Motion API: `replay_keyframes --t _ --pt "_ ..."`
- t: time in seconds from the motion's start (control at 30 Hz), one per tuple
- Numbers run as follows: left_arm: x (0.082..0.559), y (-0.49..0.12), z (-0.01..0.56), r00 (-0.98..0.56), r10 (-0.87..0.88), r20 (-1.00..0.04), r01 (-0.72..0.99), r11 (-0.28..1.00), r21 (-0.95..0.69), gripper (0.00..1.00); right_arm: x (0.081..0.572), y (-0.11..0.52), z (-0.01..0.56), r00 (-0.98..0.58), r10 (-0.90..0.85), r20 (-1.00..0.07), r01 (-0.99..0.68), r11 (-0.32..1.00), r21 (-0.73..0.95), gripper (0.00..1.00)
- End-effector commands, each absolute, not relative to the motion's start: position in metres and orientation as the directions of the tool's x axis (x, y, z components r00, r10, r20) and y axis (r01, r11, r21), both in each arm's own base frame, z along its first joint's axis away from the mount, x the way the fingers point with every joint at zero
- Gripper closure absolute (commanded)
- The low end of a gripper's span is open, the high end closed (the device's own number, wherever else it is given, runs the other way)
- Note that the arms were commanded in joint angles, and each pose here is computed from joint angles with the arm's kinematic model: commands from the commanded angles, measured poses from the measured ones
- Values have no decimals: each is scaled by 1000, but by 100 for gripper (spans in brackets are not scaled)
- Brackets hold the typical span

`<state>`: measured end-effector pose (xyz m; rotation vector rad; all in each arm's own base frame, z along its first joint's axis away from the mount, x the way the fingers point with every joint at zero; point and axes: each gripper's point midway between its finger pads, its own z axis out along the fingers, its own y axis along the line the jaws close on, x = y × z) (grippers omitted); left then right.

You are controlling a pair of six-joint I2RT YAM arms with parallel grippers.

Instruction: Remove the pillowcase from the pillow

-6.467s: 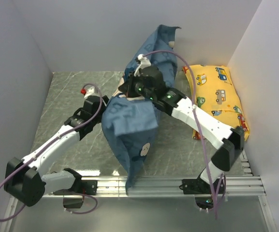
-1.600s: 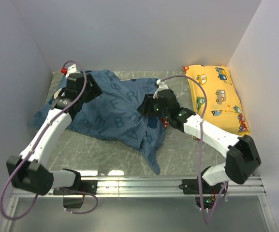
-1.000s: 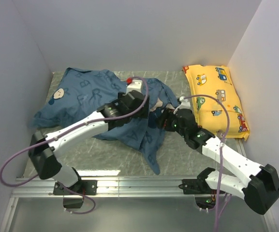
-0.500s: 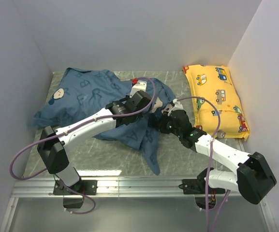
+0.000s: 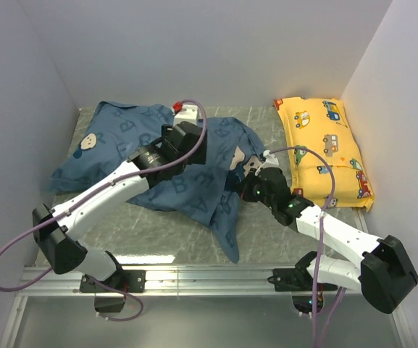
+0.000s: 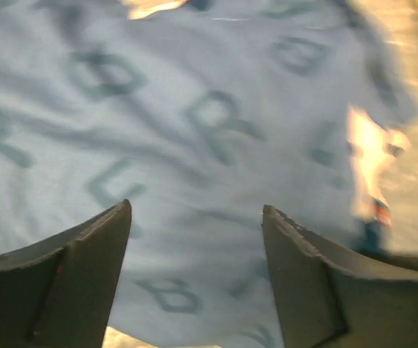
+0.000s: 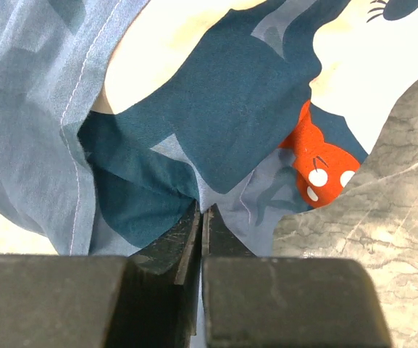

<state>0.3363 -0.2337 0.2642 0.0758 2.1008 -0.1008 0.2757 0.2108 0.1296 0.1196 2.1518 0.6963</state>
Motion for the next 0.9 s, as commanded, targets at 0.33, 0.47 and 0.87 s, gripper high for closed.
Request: replay_keyframes --t 0.33,0.47,0.87 --pt "315 -313 229 -521 191 -832 282 958 44 14 281 204 134 -614 314 -724 -146 856 495 100" --pt "319 -311 224 -520 189 -833 248 967 65 32 281 203 133 -614 310 -726 -142 861 488 100" --pt "324 -267 256 -478 132 -869 116 989 86 100 280 181 120 -602 290 -744 -69 909 411 100"
